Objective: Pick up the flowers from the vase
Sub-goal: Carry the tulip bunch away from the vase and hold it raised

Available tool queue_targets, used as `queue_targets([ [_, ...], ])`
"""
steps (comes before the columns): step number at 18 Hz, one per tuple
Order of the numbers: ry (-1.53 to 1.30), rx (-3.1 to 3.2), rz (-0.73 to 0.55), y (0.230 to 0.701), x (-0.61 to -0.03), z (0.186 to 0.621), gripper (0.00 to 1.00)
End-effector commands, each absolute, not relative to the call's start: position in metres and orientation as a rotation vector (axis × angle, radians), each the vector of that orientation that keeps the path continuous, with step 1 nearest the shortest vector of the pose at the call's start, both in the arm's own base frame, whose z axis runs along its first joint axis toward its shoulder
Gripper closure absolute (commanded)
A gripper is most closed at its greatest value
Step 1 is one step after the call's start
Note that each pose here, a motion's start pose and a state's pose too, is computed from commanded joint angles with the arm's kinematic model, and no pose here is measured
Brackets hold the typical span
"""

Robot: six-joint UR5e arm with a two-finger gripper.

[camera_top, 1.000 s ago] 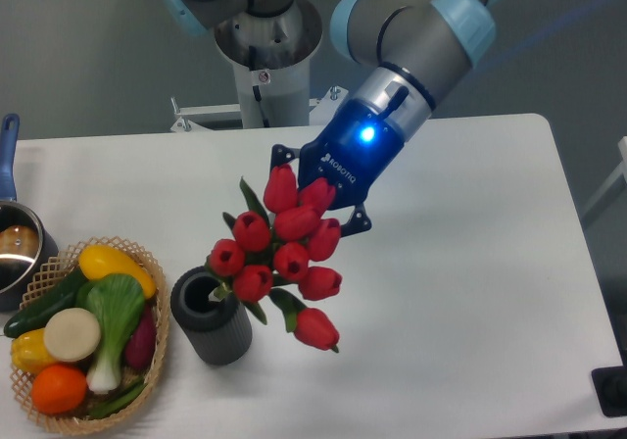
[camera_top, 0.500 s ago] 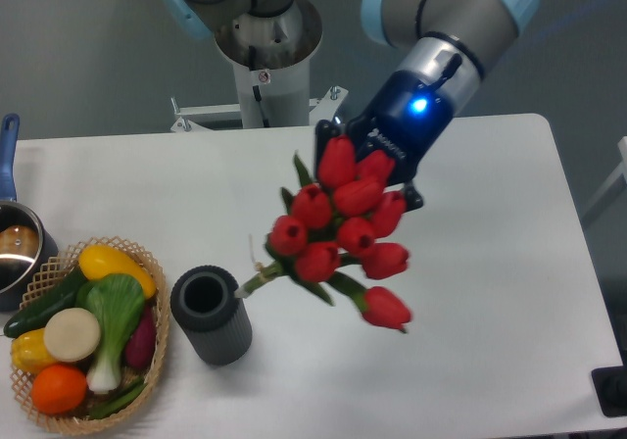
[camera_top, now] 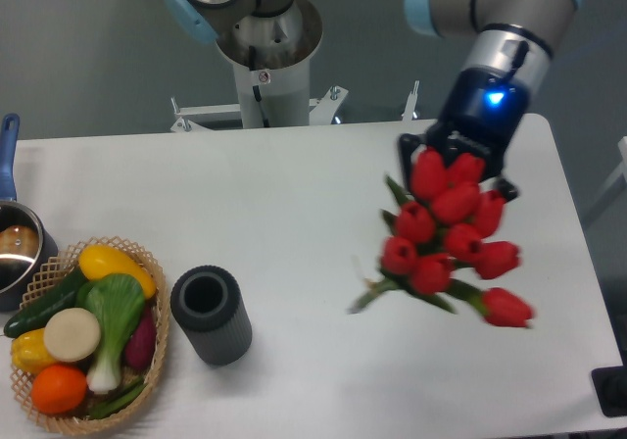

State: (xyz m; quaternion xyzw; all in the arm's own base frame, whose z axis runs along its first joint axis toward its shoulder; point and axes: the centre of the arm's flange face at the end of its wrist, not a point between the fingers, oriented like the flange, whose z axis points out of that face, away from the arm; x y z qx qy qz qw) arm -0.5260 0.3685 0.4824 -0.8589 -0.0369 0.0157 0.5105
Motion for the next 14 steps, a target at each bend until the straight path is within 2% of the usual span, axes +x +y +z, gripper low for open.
queue_targets([
  [4, -0.157, -2.282, 0.227, 0.337, -0.543, 0.456, 1.0],
  [11, -0.266, -2.487, 0.391, 0.32, -0.563, 0.444, 1.0],
  [14, -0.284, -2.55, 0.42, 0.319, -0.575, 0.444, 0.96],
])
